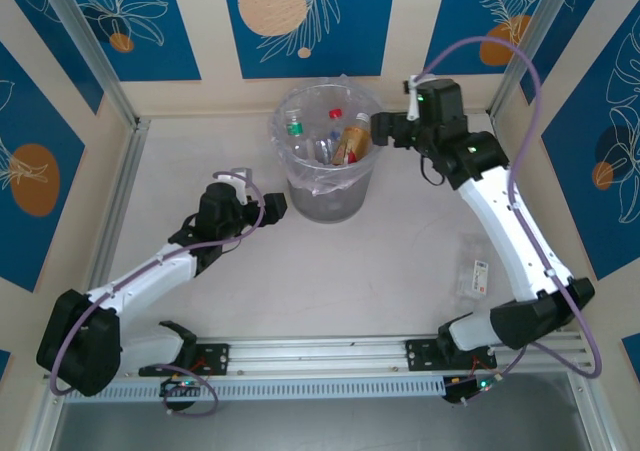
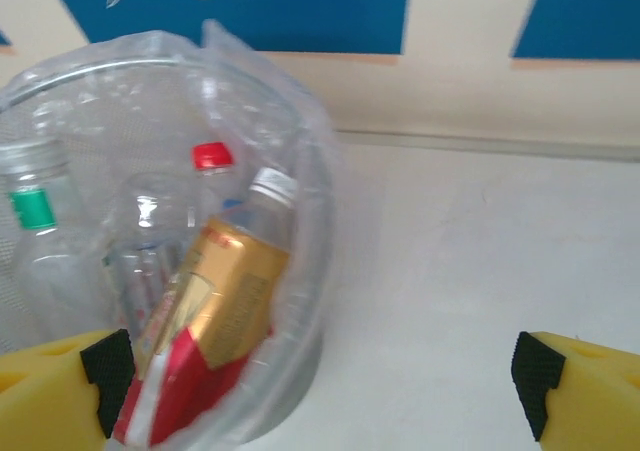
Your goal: Put the plastic bottles in the bin
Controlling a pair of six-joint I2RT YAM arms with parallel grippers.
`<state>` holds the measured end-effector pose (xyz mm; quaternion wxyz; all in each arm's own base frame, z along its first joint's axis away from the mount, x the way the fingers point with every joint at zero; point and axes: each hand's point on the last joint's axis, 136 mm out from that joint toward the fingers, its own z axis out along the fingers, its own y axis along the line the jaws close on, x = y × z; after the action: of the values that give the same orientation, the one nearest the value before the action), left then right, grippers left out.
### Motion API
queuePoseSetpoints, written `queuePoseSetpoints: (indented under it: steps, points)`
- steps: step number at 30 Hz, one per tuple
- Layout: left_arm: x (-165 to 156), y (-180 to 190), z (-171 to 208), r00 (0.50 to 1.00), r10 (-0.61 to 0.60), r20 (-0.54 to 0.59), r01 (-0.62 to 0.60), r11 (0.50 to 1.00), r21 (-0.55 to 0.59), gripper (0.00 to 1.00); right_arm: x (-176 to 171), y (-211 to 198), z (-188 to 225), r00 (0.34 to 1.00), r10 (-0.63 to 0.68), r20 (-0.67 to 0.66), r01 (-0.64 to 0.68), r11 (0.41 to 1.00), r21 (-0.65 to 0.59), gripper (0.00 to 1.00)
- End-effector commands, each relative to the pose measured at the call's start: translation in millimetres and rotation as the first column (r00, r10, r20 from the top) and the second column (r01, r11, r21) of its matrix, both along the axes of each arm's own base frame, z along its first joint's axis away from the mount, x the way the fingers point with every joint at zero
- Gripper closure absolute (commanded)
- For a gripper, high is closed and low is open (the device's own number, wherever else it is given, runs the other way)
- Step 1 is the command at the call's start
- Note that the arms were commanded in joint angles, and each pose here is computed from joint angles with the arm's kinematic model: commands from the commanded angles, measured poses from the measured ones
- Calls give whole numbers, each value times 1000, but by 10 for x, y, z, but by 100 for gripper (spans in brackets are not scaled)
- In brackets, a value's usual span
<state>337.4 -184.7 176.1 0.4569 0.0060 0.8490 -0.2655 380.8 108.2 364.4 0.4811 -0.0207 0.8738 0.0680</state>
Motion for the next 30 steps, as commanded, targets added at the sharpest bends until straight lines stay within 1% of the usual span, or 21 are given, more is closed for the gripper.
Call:
queuePoseSetpoints:
  steps: [1,4,7,9,11,12,14,17,19,20,21,23,25,26,28,30]
  points:
    - [68,-4,85,1000,15,18,-15,1000,-28,1,-107,-177,1,999,-25,-22,28,983,181,0]
    - [76,-4,74,1000,17,16,-16,999,-28,1,-173,-462,-190,993,-81,-84,99,966,240,0]
    - [82,-3,67,1000,17,14,-17,1000,-26,0,-257,-709,-400,979,-138,-148,172,952,254,0]
    - [84,-10,61,1000,15,12,-15,1000,-26,1,-325,-860,-530,964,-182,-195,229,940,254,0]
    - [87,-15,56,1000,13,11,-13,1000,-25,1,-428,-1060,-676,931,-252,-264,319,914,251,0]
    - [85,-16,52,1000,13,9,-13,1000,-25,1,-482,-1161,-746,911,-284,-299,363,897,251,0]
    - [80,-3,36,1000,17,6,-17,1000,-19,1,-635,-1376,-897,854,-350,-384,466,844,267,0]
    - [74,16,-1,1000,22,1,-22,1000,-9,1,-854,-1599,-1088,785,-382,-489,573,748,335,0]
    - [75,28,-27,1000,27,-3,-27,1000,-3,1,-990,-1707,-1212,746,-403,-531,627,695,353,0]
    - [77,27,-39,1000,27,-4,-27,1000,1,1,-1048,-1761,-1294,722,-433,-540,655,680,331,0]
    - [79,27,-50,1000,26,-6,-26,1000,5,1,-1077,-1783,-1364,715,-444,-540,661,680,317,1]
    - [87,28,-59,1000,27,-5,-27,1000,8,1,-1159,-1861,-1605,674,-477,-564,696,666,268,0]
    - [100,32,-42,1000,27,6,-27,1000,14,1,-1193,-1882,-1818,652,-462,-601,702,666,251,0]
    - [105,33,-25,1000,26,15,-26,1000,17,1,-1207,-1889,-1900,632,-459,-624,718,651,247,0]
    - [109,42,-6,999,26,27,-26,999,27,1,-1149,-1842,-1937,649,-410,-641,699,653,290,0]
    - [104,56,-6,999,25,30,-26,999,42,1,-1184,-1916,-2038,595,-432,-678,736,632,242,0]
